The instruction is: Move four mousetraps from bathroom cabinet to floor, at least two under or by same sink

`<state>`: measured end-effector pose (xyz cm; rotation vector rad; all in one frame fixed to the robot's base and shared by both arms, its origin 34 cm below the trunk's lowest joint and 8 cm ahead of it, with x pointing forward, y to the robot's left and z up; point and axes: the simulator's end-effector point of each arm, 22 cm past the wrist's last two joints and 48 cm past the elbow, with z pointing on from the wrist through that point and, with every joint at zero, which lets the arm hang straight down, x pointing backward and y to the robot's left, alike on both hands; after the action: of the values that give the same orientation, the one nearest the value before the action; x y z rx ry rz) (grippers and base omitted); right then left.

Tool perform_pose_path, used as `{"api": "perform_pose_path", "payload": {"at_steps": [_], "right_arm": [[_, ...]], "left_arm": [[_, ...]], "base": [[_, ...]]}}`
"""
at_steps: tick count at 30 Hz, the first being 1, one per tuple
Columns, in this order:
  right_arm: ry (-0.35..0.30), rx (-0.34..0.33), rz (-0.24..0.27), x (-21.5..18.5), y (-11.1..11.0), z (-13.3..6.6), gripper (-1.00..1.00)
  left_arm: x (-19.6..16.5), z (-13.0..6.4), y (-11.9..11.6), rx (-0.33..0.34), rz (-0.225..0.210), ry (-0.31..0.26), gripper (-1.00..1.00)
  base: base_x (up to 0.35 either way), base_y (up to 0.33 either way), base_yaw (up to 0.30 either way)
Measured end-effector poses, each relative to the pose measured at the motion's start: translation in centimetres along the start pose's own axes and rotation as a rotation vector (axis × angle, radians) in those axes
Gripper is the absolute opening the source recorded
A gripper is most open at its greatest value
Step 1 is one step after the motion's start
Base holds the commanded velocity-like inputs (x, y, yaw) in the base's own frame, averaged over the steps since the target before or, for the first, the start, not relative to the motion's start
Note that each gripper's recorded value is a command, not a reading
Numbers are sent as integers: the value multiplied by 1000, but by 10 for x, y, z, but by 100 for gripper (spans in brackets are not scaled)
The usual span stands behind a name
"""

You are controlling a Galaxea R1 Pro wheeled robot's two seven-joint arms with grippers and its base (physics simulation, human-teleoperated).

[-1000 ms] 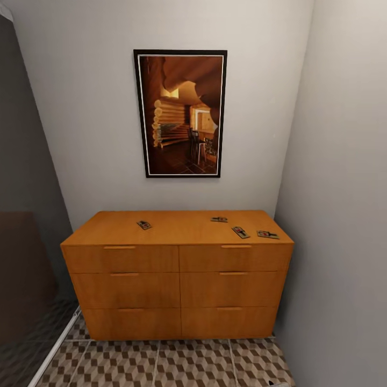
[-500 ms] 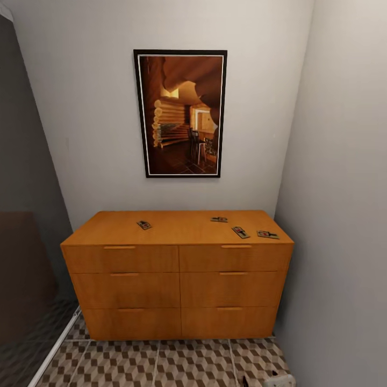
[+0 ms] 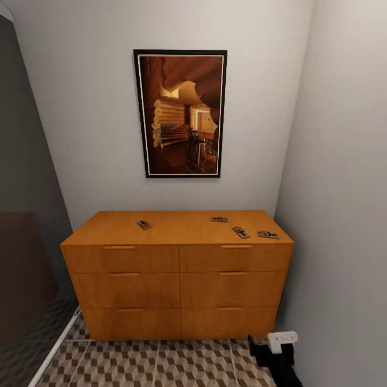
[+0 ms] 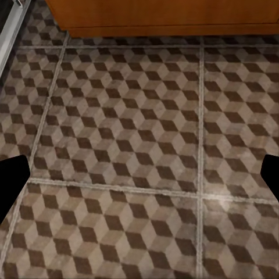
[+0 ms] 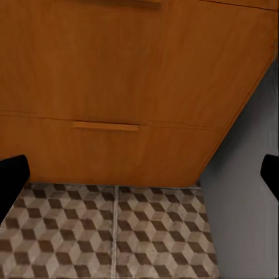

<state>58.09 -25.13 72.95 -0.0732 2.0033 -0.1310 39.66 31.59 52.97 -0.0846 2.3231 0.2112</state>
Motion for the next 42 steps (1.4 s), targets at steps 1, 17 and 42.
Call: {"api": "perform_pose_path", "payload": {"at_steps": [1, 17, 42], "right_arm": [[-6, 4, 1, -8, -2, 0, 100], [-109, 55, 21, -159, -30, 6, 100], [-208, 84, 55, -360, -55, 18, 100]], "left_arm": [[0, 0, 0, 0, 0, 0, 100], [1, 0, -1, 2, 0, 1, 100], [9, -2, -3, 5, 1, 19, 100]], "base": [[0, 0, 0], [0, 0, 0], [0, 0, 0]]}}
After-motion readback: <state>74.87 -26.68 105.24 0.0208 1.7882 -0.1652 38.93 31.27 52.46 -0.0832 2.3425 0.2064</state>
